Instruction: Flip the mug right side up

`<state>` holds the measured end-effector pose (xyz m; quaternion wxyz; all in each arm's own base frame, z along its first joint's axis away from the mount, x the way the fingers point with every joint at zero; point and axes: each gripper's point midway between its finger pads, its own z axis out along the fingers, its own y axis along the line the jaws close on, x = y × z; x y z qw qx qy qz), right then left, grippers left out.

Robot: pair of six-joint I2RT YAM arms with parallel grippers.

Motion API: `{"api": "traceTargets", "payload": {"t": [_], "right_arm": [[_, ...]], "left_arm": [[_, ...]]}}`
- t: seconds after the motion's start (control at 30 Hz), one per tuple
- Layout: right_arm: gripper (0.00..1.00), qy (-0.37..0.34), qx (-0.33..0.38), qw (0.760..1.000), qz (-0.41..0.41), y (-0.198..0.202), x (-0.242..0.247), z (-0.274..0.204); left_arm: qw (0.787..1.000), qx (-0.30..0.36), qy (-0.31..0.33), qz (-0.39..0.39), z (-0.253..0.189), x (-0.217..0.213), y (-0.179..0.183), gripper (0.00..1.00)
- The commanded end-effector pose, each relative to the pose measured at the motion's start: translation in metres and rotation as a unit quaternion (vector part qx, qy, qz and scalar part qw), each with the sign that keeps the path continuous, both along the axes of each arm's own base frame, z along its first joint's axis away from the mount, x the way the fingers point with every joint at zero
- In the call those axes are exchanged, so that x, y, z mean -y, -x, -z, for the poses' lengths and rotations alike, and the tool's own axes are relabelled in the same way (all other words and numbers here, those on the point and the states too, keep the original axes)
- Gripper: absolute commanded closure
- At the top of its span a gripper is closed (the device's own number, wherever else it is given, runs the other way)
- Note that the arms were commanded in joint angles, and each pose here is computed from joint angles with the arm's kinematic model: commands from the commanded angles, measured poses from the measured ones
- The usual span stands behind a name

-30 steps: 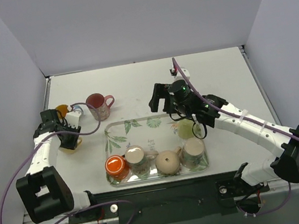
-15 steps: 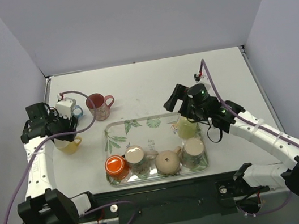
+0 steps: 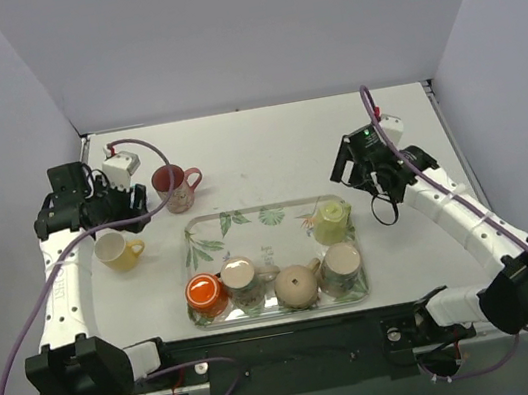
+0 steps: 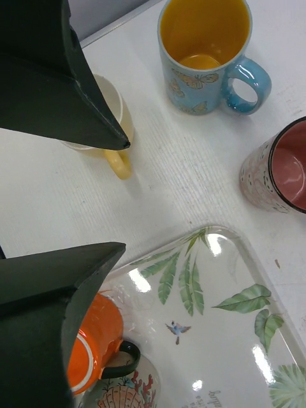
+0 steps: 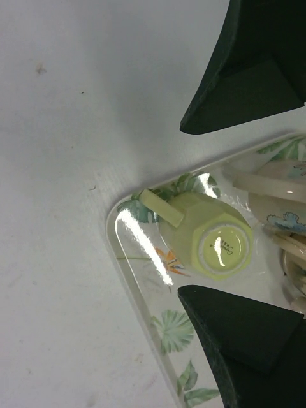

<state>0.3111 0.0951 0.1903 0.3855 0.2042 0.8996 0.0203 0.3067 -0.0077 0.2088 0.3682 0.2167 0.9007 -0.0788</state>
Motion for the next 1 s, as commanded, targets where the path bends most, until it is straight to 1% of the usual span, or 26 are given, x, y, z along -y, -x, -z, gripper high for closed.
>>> {"api": "traceTargets", "payload": {"t": [0.0, 0.03, 0.07, 0.1, 0.13, 0.17, 0.2, 0.23, 0.3, 0.33, 0.37, 0.4, 0.43, 0.57, 0.63, 0.67, 0.77, 0.8, 0.83, 0.9, 0.97], "right_arm": [[0.0, -0.008, -0.04, 0.999, 0.03, 0.004, 0.007, 0.021], [0.0, -0.032, -0.063, 0.997, 0.043, 0.009, 0.011, 0.033], [0.0, -0.072, -0.068, 0.993, 0.067, 0.009, 0.008, 0.038], [0.01, -0.134, -0.081, 0.984, 0.081, 0.012, 0.0, 0.049], [0.02, -0.168, -0.102, 0.977, 0.087, 0.02, -0.007, 0.063], [0.05, -0.189, -0.085, 0.973, 0.105, 0.013, -0.008, 0.063], [0.06, -0.205, -0.102, 0.967, 0.108, 0.019, -0.013, 0.074], [0.07, -0.222, -0.098, 0.962, 0.126, 0.014, -0.016, 0.077], [0.09, -0.242, -0.126, 0.952, 0.136, 0.016, -0.024, 0.097], [0.09, -0.259, -0.137, 0.947, 0.128, 0.016, -0.033, 0.101], [0.12, -0.265, -0.156, 0.942, 0.131, 0.017, -0.037, 0.111], [0.13, -0.28, -0.157, 0.939, 0.12, 0.013, -0.046, 0.114], [0.14, -0.281, -0.162, 0.938, 0.123, 0.012, -0.05, 0.119], [0.16, -0.254, -0.148, 0.947, 0.13, 0.005, -0.047, 0.125], [0.21, -0.251, -0.143, 0.947, 0.137, 0.001, -0.045, 0.128], [0.24, -0.25, -0.137, 0.949, 0.135, -0.002, -0.045, 0.127], [0.32, -0.245, -0.147, 0.951, 0.12, -0.008, -0.049, 0.132], [0.36, -0.241, -0.154, 0.951, 0.115, -0.009, -0.051, 0.136], [0.37, -0.245, -0.153, 0.951, 0.108, -0.013, -0.054, 0.135], [0.46, -0.247, -0.162, 0.95, 0.1, -0.013, -0.058, 0.14], [0.48, -0.244, -0.163, 0.951, 0.094, -0.016, -0.059, 0.141]], "left_arm": [[1.0, 0.0, 0.008, -0.023, -0.019, 0.005, -0.006, 0.3], [1.0, 0.0, 0.008, -0.023, -0.021, 0.008, -0.005, 0.3], [1.0, 0.004, 0.004, -0.022, -0.023, 0.011, -0.005, 0.3], [1.0, 0.005, 0.005, -0.025, -0.024, 0.012, -0.004, 0.3], [1.0, 0.012, 0.004, -0.023, -0.026, 0.015, -0.003, 0.3], [1.0, 0.016, 0.004, -0.023, -0.025, 0.017, -0.004, 0.3], [1.0, 0.023, 0.004, -0.02, -0.027, 0.019, -0.002, 0.3], [0.999, 0.025, 0.004, -0.02, -0.026, 0.019, -0.002, 0.3], [0.999, 0.023, -0.002, -0.025, -0.024, 0.017, -0.002, 0.3], [0.999, 0.021, -0.012, -0.035, -0.023, 0.012, -0.004, 0.3], [0.999, 0.021, -0.021, -0.042, -0.022, 0.008, -0.005, 0.3], [0.999, 0.02, -0.023, -0.043, -0.021, 0.007, -0.005, 0.3], [0.998, 0.021, -0.028, -0.044, -0.02, 0.006, -0.004, 0.3], [0.999, 0.023, -0.03, -0.038, -0.019, 0.008, -0.001, 0.3], [0.998, 0.028, -0.031, -0.04, -0.02, 0.007, 0.0, 0.3], [0.998, 0.029, -0.032, -0.04, -0.02, 0.007, -0.001, 0.3], [0.998, 0.027, -0.036, -0.042, -0.019, 0.005, -0.001, 0.3], [0.998, 0.027, -0.036, -0.042, -0.019, 0.005, -0.002, 0.3], [0.998, 0.025, -0.036, -0.04, -0.018, 0.006, -0.001, 0.3], [0.998, 0.024, -0.036, -0.04, -0.017, 0.006, -0.001, 0.3], [0.998, 0.025, -0.036, -0.038, -0.016, 0.007, 0.0, 0.3]]}}
